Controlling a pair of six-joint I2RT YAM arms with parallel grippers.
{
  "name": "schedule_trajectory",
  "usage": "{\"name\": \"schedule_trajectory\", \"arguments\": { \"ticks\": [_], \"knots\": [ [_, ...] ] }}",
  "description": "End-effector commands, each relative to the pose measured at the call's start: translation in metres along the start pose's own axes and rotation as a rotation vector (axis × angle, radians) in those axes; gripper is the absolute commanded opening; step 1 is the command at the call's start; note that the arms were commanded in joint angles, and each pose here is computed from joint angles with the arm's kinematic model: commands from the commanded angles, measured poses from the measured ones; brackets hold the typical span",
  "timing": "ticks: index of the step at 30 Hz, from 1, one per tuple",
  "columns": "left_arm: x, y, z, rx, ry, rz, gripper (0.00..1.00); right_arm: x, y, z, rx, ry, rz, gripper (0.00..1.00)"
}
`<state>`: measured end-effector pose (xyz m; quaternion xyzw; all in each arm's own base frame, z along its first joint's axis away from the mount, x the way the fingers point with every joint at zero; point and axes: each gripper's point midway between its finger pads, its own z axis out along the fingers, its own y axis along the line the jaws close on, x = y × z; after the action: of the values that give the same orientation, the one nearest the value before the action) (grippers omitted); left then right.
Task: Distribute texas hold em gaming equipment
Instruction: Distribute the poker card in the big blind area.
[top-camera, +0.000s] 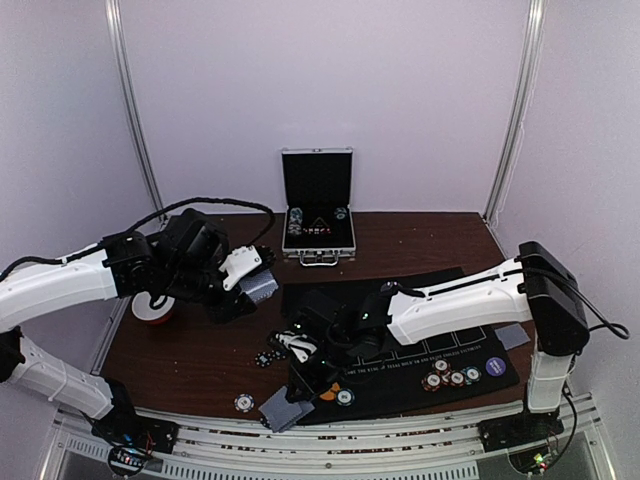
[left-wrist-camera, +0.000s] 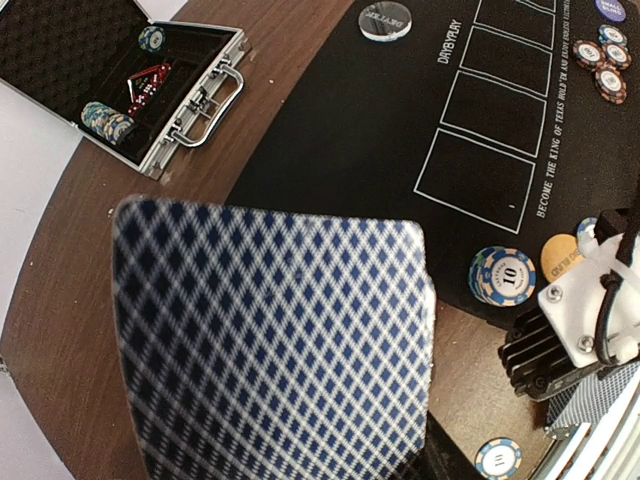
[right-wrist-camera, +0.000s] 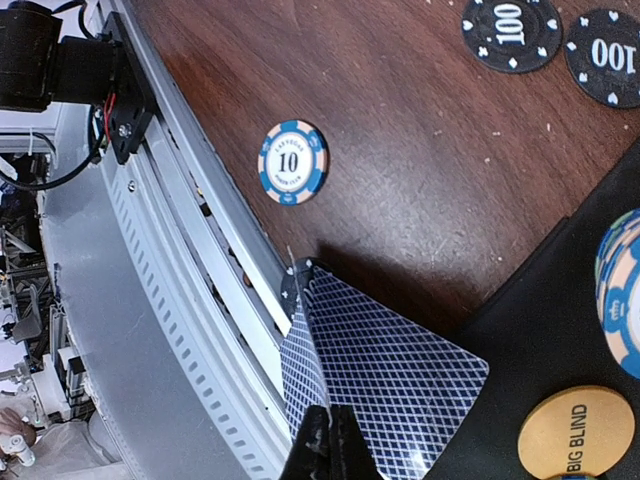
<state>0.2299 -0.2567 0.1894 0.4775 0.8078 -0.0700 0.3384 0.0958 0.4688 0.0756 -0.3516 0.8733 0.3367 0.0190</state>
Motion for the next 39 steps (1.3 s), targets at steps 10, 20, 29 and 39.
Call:
{"name": "schedule_trajectory", "arguments": {
  "ticks": [10, 20, 29, 39],
  "knots": [
    [-0.008, 0.005, -0.001, -0.007, -0.024, -0.014, 0.46, 0.000, -0.026, -0.007, 0.158, 0.049, -0.026, 0.11],
    [-0.008, 0.005, -0.001, -0.003, -0.023, -0.011, 0.46, -0.016, -0.023, -0.042, 0.240, -0.013, -0.057, 0.28],
    [-0.013, -0.005, -0.006, 0.060, -0.054, 0.018, 0.46, -0.082, 0.007, -0.179, 0.129, -0.463, -0.139, 0.66],
    [-0.024, -0.016, -0.013, 0.131, -0.093, 0.042, 0.44, -0.156, 0.030, -0.248, -0.108, -0.849, -0.302, 0.86]
  ]
}}
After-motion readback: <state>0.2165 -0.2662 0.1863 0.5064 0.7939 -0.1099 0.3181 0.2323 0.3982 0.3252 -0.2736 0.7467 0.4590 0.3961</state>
